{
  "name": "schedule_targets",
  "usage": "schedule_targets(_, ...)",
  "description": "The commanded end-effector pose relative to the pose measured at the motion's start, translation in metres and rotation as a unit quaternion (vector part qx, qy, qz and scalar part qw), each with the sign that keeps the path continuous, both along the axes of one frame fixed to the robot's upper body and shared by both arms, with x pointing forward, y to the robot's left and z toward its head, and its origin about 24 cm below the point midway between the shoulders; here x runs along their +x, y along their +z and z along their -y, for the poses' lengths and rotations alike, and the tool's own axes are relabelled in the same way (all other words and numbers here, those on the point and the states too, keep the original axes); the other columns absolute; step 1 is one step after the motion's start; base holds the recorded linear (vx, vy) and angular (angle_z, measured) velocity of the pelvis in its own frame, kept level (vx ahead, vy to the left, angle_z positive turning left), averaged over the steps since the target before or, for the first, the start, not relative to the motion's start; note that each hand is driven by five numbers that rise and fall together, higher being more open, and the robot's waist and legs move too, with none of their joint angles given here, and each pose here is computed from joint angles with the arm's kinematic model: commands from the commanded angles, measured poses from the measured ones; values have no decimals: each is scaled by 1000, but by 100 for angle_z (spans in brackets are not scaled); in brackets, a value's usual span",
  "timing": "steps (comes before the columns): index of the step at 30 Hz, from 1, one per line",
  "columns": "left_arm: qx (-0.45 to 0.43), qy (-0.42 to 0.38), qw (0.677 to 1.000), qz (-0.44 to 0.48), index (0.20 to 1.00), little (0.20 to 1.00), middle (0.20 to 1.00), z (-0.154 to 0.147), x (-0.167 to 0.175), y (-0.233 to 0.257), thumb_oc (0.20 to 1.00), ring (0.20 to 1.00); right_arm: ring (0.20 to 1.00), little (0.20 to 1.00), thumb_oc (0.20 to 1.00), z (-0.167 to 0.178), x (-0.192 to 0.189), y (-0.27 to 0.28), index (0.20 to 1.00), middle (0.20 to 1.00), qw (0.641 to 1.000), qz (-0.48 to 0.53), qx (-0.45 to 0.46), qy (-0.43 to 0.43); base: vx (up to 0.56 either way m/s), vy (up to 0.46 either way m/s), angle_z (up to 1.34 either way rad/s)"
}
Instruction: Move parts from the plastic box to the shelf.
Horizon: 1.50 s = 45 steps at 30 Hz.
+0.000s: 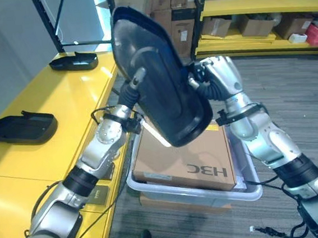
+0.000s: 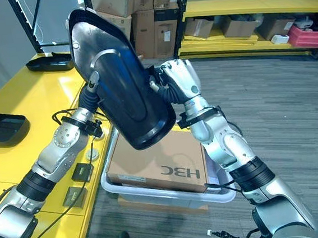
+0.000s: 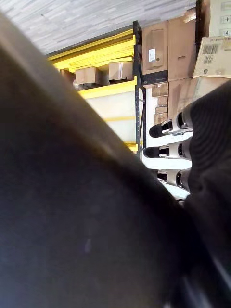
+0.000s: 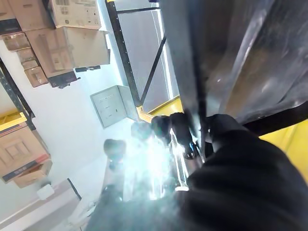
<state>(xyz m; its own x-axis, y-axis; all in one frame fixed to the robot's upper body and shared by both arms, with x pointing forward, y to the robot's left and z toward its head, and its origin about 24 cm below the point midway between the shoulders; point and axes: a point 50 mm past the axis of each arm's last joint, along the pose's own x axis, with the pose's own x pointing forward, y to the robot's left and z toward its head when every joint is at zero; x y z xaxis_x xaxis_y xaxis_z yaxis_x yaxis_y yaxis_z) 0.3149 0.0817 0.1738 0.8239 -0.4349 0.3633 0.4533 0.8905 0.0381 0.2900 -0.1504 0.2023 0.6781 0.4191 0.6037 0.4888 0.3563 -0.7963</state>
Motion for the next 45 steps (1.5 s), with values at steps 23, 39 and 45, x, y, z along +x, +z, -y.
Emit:
schedule_targets(23,210,23,969,130,200,200,200,21,-4,-11,200,200,200,200,200,-75,-45,33,200,200,959,37,27,278,0,0,0)
schedule_targets(39,279,169,918,226,200,200,200,-14,-15,-20,200,200,200,200,200,-67,-62,31,200,200,944,49,89,313,1,0,-1)
schedule_targets(45,252,243,911,218,200,200,200,-34,-17,-22,200,200,1000,1000,1000,-60,-59,17,1000,1000,944,4,128,302,0,0,0)
